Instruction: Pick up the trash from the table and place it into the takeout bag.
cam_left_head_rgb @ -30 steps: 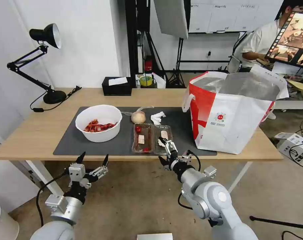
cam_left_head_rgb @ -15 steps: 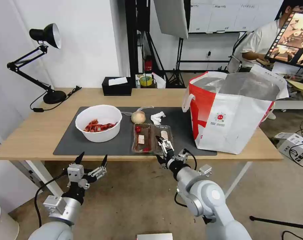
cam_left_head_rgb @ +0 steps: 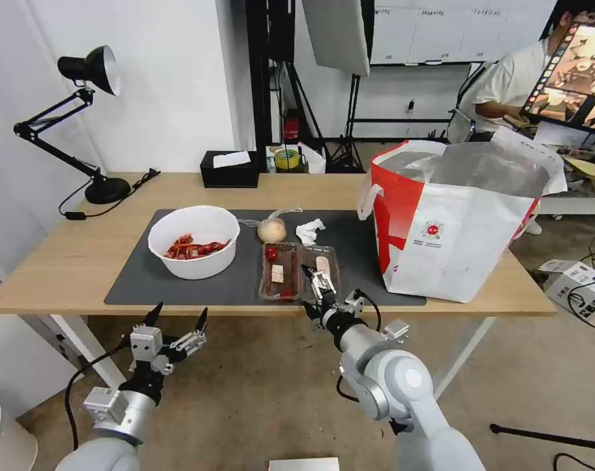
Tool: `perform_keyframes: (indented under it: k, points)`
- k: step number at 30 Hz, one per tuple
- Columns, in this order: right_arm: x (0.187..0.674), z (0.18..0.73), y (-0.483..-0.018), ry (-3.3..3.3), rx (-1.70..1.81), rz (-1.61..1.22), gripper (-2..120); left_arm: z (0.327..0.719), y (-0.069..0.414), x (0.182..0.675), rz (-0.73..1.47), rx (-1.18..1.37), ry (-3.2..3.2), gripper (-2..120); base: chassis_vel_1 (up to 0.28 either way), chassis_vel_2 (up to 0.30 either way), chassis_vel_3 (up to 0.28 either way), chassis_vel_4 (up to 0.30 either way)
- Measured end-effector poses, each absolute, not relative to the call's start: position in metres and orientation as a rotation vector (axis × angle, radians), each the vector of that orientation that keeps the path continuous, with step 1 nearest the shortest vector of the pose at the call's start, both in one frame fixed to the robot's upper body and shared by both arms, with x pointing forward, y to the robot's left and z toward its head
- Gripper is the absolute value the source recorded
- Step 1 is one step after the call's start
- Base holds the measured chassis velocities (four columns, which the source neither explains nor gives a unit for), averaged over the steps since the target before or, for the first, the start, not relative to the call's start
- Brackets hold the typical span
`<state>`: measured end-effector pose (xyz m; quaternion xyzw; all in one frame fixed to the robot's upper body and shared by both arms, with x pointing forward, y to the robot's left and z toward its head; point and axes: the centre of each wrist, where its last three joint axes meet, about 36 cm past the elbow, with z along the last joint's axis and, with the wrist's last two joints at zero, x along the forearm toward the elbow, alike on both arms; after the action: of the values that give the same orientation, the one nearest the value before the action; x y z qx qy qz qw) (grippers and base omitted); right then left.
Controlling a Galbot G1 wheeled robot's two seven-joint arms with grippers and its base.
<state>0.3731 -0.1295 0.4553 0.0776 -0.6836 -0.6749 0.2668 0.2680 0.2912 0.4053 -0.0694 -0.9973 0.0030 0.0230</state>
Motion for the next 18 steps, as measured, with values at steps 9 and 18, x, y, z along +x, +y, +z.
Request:
perform_keyframes:
  k: [9, 18]
  points:
    - [0.3738, 0.4537, -0.1311, -1.852, 0.193, -1.819, 100, 0.4039, 0.2908, 0.267, 0.01, -0.218, -3.085, 100, 0.0, 0.0, 0.0, 0.0]
    - [0.3653, 0.4562, -0.1315, -1.855, 0.193, -1.821, 100, 0.4038, 0.2928, 0.2649, 0.001, -0.221, -3.082, 100, 0.0, 0.0, 0.0, 0.0]
